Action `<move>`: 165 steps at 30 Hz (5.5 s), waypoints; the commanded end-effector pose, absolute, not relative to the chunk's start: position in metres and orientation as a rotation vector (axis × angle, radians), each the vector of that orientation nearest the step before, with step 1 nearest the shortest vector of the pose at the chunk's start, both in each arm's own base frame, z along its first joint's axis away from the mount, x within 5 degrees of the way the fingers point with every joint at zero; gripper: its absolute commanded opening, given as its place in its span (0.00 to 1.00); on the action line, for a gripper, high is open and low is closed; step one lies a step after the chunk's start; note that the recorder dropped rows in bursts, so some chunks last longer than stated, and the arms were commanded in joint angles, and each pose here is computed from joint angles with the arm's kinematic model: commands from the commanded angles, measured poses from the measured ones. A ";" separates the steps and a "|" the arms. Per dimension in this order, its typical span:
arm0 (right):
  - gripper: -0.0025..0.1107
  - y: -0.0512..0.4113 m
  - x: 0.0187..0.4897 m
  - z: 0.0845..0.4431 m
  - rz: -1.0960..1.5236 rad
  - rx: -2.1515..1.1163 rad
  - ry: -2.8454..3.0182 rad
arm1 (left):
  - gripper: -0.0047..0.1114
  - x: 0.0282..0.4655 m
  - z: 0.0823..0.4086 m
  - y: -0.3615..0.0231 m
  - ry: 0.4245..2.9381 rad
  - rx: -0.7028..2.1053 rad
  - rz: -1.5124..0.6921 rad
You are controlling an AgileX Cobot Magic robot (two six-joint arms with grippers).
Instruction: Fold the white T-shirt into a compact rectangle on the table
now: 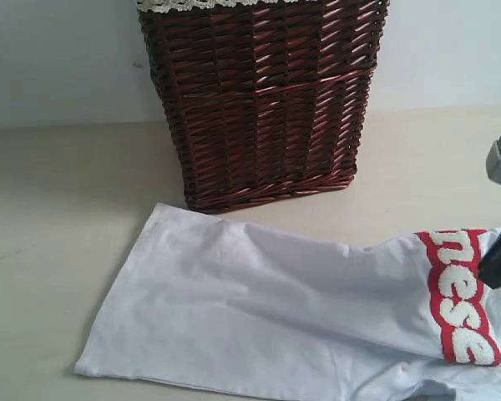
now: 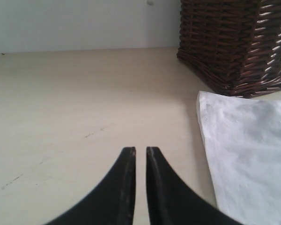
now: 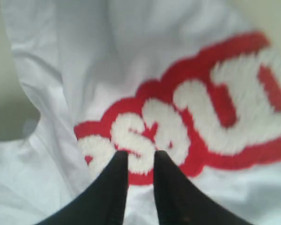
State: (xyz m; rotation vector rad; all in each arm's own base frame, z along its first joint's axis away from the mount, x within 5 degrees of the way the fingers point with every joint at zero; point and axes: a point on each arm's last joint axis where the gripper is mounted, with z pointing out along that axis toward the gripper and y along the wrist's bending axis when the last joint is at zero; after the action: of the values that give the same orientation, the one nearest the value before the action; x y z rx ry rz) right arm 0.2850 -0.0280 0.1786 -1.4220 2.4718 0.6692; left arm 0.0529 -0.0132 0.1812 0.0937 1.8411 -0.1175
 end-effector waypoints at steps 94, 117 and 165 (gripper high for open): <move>0.02 -0.002 0.172 0.112 0.480 -2.377 2.175 | 0.13 0.053 0.182 -0.013 1.832 0.096 -0.115; 0.57 0.024 0.180 0.128 0.797 -2.206 1.934 | 0.13 0.053 0.182 -0.013 1.832 0.096 -0.115; 0.36 0.012 0.316 0.167 0.159 -1.060 2.337 | 0.13 0.053 0.182 -0.013 1.832 0.096 -0.115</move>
State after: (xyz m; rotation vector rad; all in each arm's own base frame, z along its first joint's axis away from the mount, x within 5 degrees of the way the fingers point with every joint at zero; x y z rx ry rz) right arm 0.3117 0.0148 0.1723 -1.1052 2.3176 0.1813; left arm 0.0529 -0.0131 0.1812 0.0952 1.8414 -0.1151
